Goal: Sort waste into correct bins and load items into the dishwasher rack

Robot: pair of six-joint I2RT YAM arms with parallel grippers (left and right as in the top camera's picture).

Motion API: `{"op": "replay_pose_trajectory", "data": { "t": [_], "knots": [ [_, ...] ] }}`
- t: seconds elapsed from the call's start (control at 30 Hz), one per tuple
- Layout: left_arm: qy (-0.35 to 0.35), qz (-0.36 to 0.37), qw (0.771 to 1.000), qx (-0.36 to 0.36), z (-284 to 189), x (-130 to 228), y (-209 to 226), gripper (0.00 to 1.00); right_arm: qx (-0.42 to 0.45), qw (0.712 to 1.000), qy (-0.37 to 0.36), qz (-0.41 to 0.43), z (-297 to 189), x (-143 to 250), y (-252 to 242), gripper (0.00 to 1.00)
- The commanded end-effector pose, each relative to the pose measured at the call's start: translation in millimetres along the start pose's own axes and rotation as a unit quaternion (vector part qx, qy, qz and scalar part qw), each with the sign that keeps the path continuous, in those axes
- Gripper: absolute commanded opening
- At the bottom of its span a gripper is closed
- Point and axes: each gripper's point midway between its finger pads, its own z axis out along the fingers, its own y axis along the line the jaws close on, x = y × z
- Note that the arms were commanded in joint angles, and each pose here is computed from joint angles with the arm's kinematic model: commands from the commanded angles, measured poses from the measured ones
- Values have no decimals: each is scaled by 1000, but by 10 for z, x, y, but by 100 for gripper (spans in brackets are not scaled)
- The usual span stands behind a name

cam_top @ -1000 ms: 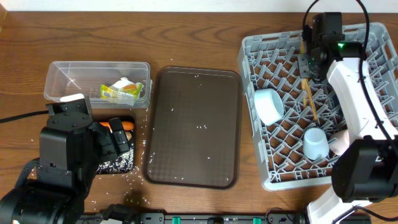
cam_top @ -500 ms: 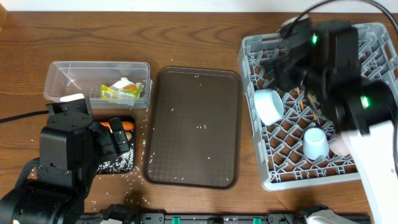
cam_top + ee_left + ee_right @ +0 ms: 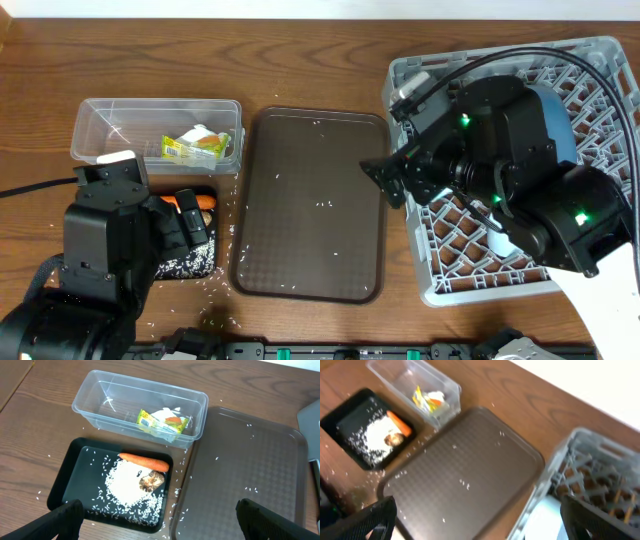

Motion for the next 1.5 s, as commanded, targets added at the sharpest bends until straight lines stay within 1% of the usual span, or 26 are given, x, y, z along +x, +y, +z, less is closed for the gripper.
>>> {"op": "replay_pose_trajectory", "data": {
  "t": [0.0, 0.1, 0.23, 0.37, 0.47, 0.57, 0.77, 0.97, 1.1, 1.23, 1.47],
  "knots": [
    [-3, -5, 1000, -5, -15, -19, 25, 98, 42, 999, -13, 3, -249, 41, -124, 99],
    [-3, -5, 1000, -5, -15, -19, 25, 98, 68, 997, -24, -15, -468, 94, -172, 99],
    [-3, -5, 1000, -5, -15, -18, 25, 98, 88, 993, -60, -58, -740, 98, -210, 99],
    [-3, -5, 1000, -5, -15, -19, 25, 98, 121, 986, -108, -41, -948, 148, -361, 99],
    [-3, -5, 1000, -5, -15, -19, 25, 98, 145, 979, -143, -27, -1007, 245, -488, 99],
    [-3, -5, 1000, -5, -15, -18, 25, 98, 158, 973, -169, -16, -966, 425, -575, 99],
    [-3, -5, 1000, -5, -15, -18, 25, 98, 192, 960, -204, 1, -769, 947, -744, 99],
    [-3, -5, 1000, -5, -15, -18, 25, 98, 252, 932, -262, 9, -684, 1389, -927, 99],
    [-3, -5, 1000, -5, -15, -18, 25, 98, 274, 920, -281, 10, -634, 1658, -949, 99],
    [-3, -5, 1000, -5, -15, -18, 25, 98, 281, 913, -294, 6, -565, 1808, -951, 99],
    [-3, -5, 1000, -5, -15, -19, 25, 98, 278, 919, -280, 13, -261, 1985, -1072, 99]
  ]
}}
